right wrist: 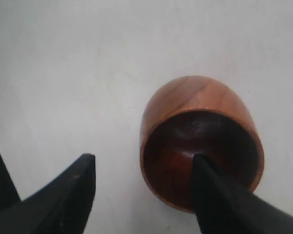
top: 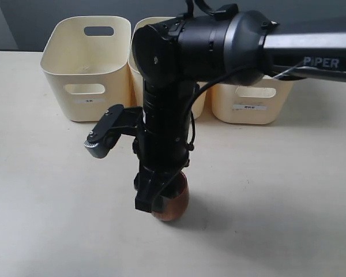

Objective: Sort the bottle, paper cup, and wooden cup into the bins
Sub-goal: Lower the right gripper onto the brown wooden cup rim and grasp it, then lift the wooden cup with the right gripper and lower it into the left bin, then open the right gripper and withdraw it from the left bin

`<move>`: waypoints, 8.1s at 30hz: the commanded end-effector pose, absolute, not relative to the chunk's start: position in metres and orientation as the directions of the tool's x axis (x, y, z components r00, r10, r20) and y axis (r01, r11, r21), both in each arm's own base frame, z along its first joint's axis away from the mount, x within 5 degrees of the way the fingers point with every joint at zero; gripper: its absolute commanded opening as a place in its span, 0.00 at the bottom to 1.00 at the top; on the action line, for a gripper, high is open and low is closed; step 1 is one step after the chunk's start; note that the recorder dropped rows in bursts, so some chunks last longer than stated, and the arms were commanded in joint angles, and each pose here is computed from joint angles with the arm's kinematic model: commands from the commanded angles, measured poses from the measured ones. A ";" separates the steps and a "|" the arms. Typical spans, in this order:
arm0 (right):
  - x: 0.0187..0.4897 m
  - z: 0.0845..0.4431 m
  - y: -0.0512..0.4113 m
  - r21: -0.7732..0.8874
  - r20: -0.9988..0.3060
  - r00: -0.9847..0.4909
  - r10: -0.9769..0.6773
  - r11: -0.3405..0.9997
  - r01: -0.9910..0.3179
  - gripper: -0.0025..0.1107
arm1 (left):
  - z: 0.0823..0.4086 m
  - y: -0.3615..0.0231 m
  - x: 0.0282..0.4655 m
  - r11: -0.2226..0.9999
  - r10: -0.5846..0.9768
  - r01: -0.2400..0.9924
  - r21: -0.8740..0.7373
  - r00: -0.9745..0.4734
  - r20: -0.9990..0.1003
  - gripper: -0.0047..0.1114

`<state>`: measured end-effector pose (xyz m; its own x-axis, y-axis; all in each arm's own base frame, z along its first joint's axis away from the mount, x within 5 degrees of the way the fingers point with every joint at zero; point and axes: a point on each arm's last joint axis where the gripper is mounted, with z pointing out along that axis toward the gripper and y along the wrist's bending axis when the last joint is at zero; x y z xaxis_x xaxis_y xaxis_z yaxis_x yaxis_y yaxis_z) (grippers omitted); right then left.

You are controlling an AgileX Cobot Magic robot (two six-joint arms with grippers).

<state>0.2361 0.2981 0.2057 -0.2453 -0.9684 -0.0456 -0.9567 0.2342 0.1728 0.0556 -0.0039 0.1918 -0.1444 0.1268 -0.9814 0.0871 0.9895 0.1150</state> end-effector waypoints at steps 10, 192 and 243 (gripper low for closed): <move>0.240 0.189 0.303 0.165 -0.049 -0.237 -0.970 0.226 -0.960 0.51 | 0.192 -0.004 0.055 0.990 0.119 0.091 0.107 -0.141 -0.983 0.04; 0.456 0.202 0.352 -0.086 -0.722 -0.274 -0.636 0.475 -0.876 0.14 | 0.192 -0.004 0.055 0.990 0.119 0.091 0.107 -0.141 -0.983 0.04; 0.334 0.413 0.333 -0.190 -0.748 -0.103 -0.655 0.361 -0.913 0.02 | 0.192 -0.004 0.055 0.990 0.119 0.091 0.107 -0.141 -0.983 0.04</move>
